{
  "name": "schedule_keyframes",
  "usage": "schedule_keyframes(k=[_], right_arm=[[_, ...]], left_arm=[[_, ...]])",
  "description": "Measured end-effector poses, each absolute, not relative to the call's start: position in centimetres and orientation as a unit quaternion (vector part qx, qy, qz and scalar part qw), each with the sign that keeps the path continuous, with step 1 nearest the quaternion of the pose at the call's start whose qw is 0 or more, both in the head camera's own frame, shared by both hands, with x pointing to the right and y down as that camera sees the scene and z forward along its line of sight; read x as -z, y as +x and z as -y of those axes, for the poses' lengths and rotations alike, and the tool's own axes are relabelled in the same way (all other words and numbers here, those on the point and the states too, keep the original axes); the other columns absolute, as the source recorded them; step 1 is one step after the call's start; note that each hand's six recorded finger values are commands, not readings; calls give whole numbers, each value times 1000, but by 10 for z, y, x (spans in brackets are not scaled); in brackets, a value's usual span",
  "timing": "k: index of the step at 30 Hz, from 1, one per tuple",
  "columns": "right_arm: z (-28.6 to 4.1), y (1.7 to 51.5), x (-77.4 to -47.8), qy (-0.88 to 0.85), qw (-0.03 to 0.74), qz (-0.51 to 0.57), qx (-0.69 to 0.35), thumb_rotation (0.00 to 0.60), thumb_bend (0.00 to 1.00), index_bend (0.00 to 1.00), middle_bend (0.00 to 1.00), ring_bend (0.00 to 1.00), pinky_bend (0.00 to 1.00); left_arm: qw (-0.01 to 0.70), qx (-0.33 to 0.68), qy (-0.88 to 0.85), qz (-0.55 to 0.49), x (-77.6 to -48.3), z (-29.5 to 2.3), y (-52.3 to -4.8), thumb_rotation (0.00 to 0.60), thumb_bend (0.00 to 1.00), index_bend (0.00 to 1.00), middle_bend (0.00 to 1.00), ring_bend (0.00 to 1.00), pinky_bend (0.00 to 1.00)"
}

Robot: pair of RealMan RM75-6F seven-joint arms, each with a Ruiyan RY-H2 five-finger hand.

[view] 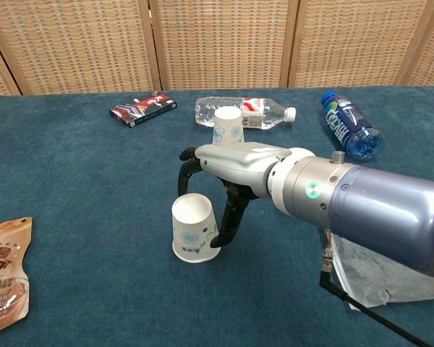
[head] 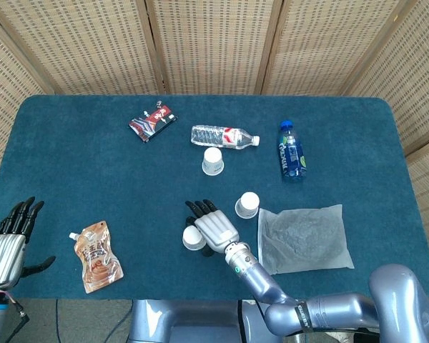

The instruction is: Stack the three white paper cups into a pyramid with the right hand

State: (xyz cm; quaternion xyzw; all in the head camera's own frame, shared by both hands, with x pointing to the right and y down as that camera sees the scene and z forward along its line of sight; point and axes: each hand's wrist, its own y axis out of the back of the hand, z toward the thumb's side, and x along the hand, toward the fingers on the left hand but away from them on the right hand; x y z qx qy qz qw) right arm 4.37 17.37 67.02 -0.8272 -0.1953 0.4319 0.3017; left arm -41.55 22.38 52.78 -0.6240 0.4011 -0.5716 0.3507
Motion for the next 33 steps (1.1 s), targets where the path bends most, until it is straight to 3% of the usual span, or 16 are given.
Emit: schedule_keyframes(k=[6, 14, 24, 33], right_arm=[[-173, 46, -678, -821, 304, 202, -439, 600, 180, 496, 0, 0, 87], [-167, 47, -673, -817, 316, 209, -435, 600, 180, 500, 0, 0, 90], [-133, 55, -648, -796, 340, 243, -438, 600, 180, 498, 0, 0, 88], [-108, 68, -649, -775, 339, 274, -457, 600, 180, 498, 0, 0, 87]], left_arm=[[350, 571, -626, -401, -528, -224, -415, 600, 127, 27, 0, 0, 161], [350, 571, -626, -399, -529, -224, -414, 600, 126, 27, 0, 0, 161], [348, 573, -626, -398, -531, -224, -415, 600, 126, 27, 0, 0, 161], [349, 574, -629, -392, -533, -224, -413, 600, 126, 27, 0, 0, 161]])
